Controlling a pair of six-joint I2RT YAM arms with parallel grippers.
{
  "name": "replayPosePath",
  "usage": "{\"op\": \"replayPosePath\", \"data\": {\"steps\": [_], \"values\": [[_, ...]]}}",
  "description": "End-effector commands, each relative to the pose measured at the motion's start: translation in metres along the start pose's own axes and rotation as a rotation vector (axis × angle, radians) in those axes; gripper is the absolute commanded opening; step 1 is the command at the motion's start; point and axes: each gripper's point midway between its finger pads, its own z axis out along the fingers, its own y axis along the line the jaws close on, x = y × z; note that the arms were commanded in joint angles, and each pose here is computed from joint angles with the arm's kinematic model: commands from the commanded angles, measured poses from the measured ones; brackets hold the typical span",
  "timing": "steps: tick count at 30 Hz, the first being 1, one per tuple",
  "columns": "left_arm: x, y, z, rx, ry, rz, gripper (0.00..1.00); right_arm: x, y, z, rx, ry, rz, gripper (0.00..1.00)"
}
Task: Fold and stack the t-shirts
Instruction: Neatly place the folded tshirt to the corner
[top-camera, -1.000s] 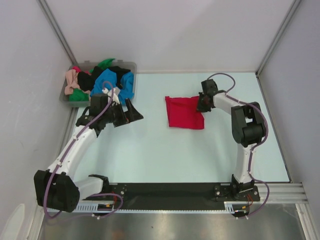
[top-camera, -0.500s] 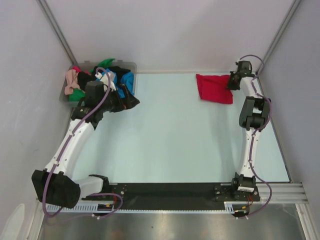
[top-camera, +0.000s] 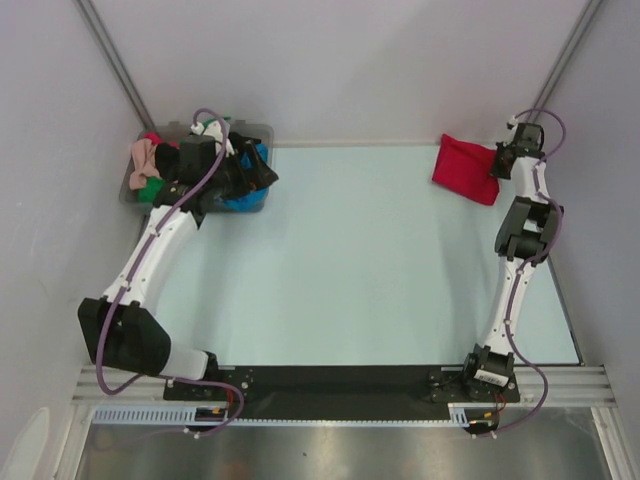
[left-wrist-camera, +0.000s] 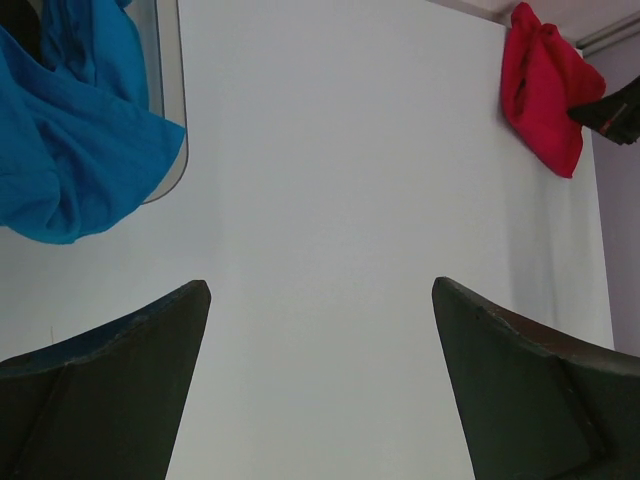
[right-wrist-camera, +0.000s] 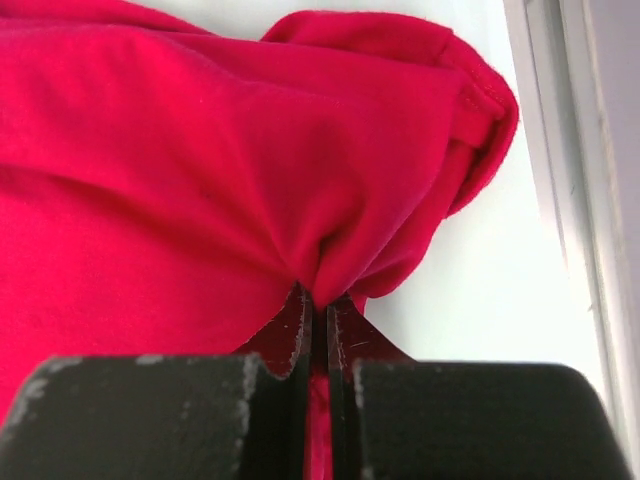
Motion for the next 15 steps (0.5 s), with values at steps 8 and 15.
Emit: {"op": "replayPosePath", "data": {"steps": [8, 15], "values": [[-0.024, 0.000, 0.008, -0.036, -0.005, 0.030, 1.00, -0.050, -0.057, -0.011, 0.229, -0.124, -0.303, 0.00], [-0.027, -0.002, 0.016, -0.033, 0.000, 0.005, 0.99, -0.079, -0.078, -0.024, 0.295, -0.210, -0.367, 0.06]]}}
